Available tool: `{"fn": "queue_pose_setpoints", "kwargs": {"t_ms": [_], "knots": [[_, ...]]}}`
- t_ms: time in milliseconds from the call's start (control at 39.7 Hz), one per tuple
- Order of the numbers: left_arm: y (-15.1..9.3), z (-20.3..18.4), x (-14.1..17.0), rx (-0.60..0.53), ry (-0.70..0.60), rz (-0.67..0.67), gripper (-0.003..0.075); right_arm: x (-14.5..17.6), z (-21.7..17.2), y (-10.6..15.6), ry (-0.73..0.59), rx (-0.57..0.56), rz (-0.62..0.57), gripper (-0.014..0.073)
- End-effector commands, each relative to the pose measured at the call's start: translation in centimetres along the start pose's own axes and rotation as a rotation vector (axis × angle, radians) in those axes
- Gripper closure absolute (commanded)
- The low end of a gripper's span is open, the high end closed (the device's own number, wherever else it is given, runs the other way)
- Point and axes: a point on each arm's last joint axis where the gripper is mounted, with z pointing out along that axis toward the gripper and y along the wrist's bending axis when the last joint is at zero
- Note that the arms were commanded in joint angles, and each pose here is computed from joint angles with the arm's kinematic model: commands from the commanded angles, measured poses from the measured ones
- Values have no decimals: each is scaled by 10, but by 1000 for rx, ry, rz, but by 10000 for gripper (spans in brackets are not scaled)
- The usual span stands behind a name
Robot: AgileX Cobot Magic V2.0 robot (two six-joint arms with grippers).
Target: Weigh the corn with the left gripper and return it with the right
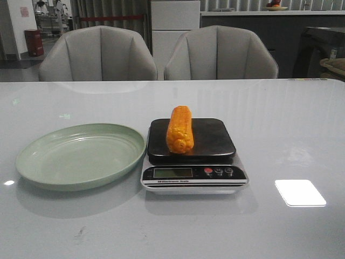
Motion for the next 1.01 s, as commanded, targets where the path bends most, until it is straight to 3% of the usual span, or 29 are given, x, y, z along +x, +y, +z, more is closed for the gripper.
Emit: {"fn": "queue_pose_setpoints", "kwargs": {"t_ms": [0,126,202,403,630,982], "knots": [[-1,-2,-13,12,-83,3,606,-15,0,1,-57,0,-5,447],[-1,-2,-13,12,-83,3,606,-14,2,3,-42,-22,12,431],[-1,-2,-13,12,-83,3,606,-13,5,6,-28,-48,10,359],[-1,-2,-13,12,-83,3,606,-14,19,20,2,-147,-13,-24],[-1,-2,-13,12,-83,3,606,-18,43,47,145,-287,104,-1],[-1,-2,-13,12,-83,3,606,-4,88,57,260,-247,163,-1]]}}
